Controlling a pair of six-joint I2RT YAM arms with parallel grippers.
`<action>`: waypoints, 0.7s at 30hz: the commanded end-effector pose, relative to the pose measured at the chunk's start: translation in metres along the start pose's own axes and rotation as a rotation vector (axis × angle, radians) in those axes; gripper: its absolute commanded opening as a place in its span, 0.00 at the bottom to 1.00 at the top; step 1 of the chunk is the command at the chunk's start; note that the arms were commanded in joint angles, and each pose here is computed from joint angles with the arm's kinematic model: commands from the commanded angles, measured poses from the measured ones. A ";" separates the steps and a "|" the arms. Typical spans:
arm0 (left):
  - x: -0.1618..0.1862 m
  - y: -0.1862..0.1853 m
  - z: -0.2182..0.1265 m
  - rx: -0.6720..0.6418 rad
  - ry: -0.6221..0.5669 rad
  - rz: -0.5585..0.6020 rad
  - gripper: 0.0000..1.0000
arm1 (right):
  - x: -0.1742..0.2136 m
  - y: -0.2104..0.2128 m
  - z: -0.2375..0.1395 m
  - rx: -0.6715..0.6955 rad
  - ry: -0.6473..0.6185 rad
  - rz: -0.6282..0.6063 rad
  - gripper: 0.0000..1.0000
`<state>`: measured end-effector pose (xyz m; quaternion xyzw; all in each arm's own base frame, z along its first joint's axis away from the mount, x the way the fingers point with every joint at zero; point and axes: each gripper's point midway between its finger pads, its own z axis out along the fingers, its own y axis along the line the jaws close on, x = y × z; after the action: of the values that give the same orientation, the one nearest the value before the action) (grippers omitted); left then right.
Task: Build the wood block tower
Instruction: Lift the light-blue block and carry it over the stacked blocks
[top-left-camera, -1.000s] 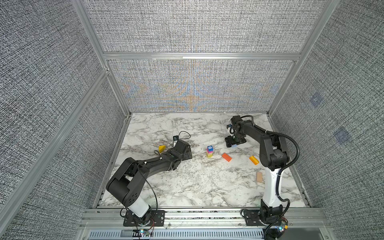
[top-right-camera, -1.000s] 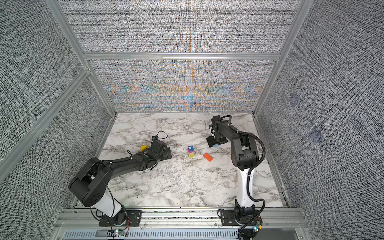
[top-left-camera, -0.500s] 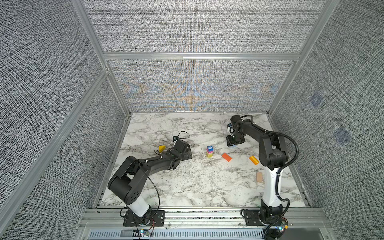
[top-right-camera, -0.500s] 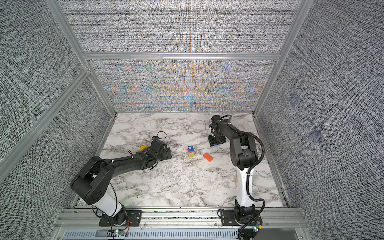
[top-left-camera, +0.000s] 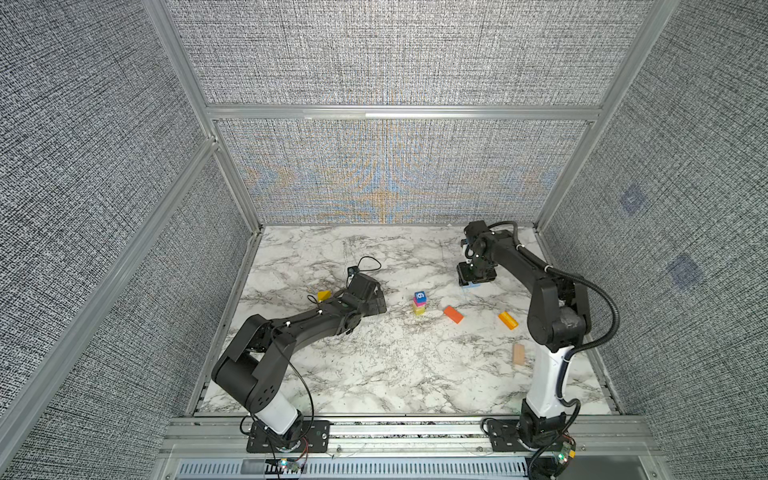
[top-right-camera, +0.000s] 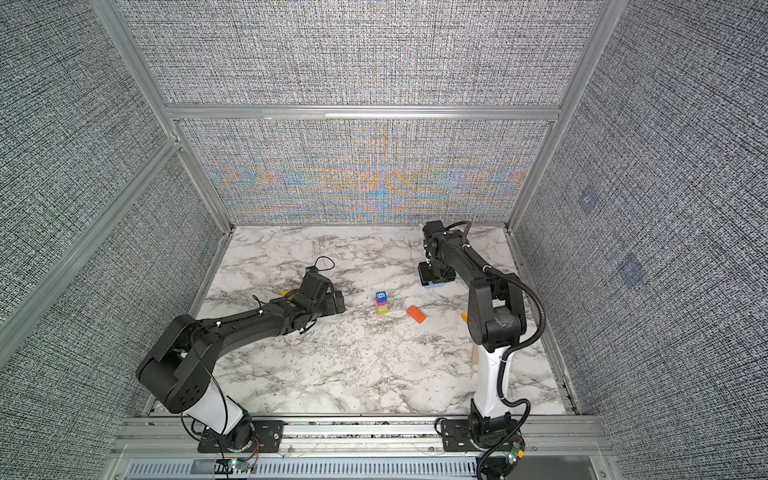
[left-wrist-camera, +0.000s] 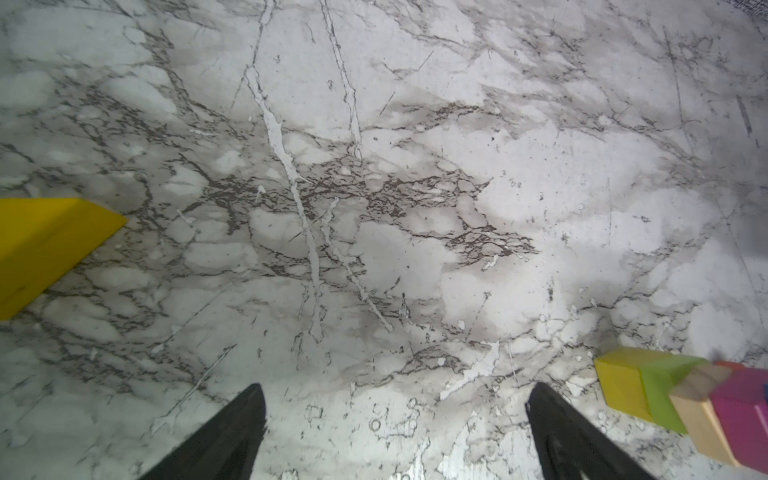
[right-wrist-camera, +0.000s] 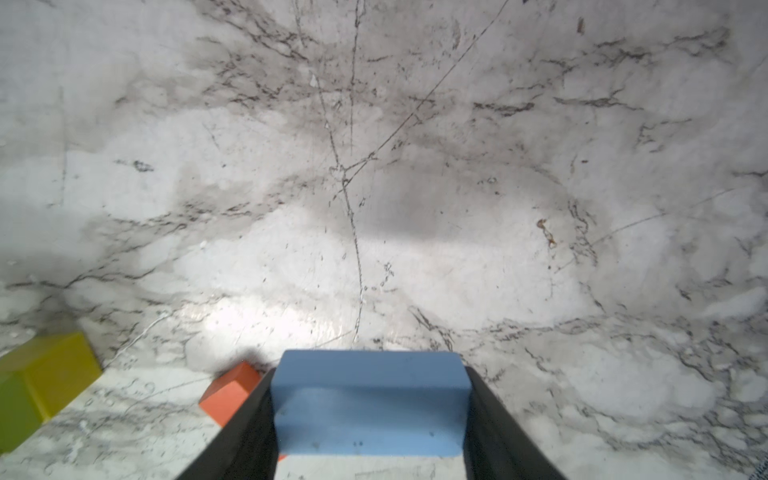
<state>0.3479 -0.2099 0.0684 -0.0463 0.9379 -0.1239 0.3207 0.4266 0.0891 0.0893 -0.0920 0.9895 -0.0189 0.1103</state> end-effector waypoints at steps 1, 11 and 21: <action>0.008 0.002 -0.005 -0.007 0.059 0.012 0.99 | 0.011 0.009 -0.019 -0.016 0.025 0.022 0.55; 0.000 0.003 -0.027 -0.022 0.058 0.005 0.99 | 0.014 0.055 -0.063 -0.071 -0.022 -0.034 0.55; 0.003 0.024 -0.039 -0.077 0.044 -0.042 0.99 | 0.011 0.106 -0.072 -0.115 -0.047 -0.121 0.55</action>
<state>0.3244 -0.1916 0.0934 -0.0611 0.9462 -0.1133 0.2968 0.3874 0.1839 0.1483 -0.1548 0.9786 0.0277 0.1328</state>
